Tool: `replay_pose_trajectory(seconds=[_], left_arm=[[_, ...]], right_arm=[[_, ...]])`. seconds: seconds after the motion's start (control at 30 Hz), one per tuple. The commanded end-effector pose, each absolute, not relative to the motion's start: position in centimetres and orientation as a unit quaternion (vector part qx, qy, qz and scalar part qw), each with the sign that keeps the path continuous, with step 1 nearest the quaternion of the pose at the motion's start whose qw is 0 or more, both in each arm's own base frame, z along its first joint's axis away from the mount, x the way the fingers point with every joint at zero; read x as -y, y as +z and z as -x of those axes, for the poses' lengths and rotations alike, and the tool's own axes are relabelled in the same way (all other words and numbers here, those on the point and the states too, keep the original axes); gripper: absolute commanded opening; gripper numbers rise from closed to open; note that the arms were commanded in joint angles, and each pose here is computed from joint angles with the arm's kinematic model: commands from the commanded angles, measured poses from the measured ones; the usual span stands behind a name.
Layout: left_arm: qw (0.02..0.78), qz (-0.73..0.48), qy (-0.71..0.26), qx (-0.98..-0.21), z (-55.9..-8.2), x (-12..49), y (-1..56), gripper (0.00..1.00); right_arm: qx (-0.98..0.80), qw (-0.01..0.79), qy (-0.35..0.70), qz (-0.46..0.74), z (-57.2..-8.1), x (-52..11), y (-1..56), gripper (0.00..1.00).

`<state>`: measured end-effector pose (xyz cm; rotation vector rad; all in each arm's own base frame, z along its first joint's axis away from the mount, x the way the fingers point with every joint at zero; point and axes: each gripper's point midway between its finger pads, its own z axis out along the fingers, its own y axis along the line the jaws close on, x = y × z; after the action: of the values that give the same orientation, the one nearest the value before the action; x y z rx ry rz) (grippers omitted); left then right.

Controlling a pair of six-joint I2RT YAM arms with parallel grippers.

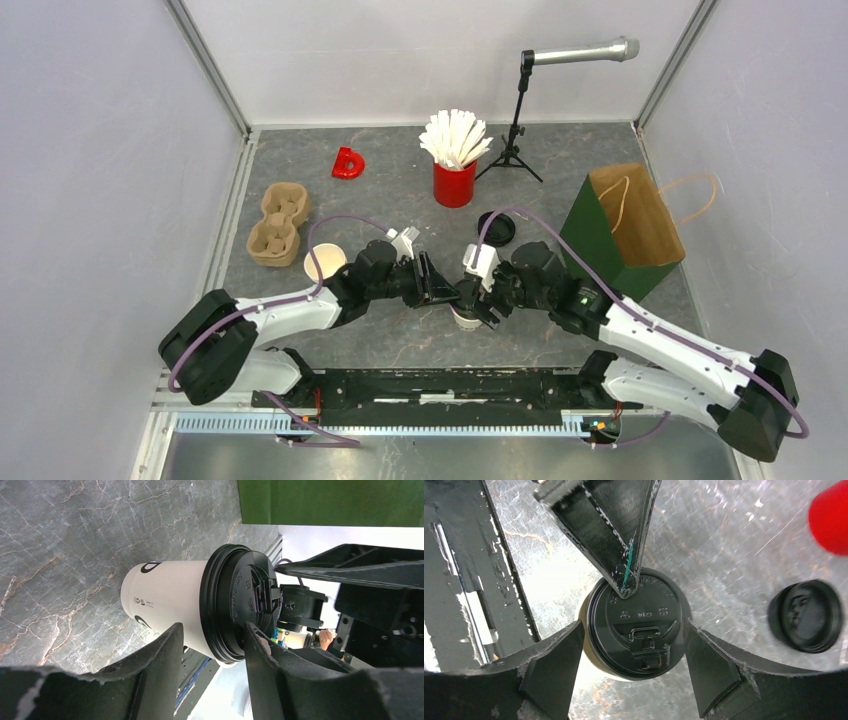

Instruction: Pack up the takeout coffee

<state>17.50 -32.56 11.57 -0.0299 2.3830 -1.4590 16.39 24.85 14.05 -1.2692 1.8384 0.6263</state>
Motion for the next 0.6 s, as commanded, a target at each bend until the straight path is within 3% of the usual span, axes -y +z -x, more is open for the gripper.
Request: replay_pose_trajectory(seconds=[0.0,0.57], left_arm=[[0.197,-0.016,-0.507,-0.839,-18.1,33.0,11.9,0.54],[0.2,-0.023,-0.505,-0.839,-18.0,33.2,11.9,0.54]], right_arm=[[-0.63,0.473,0.234,0.57,-16.7,-25.4,18.8,0.79],[-0.529,0.464,0.171,0.689,-13.5,-25.0,14.4,0.86]])
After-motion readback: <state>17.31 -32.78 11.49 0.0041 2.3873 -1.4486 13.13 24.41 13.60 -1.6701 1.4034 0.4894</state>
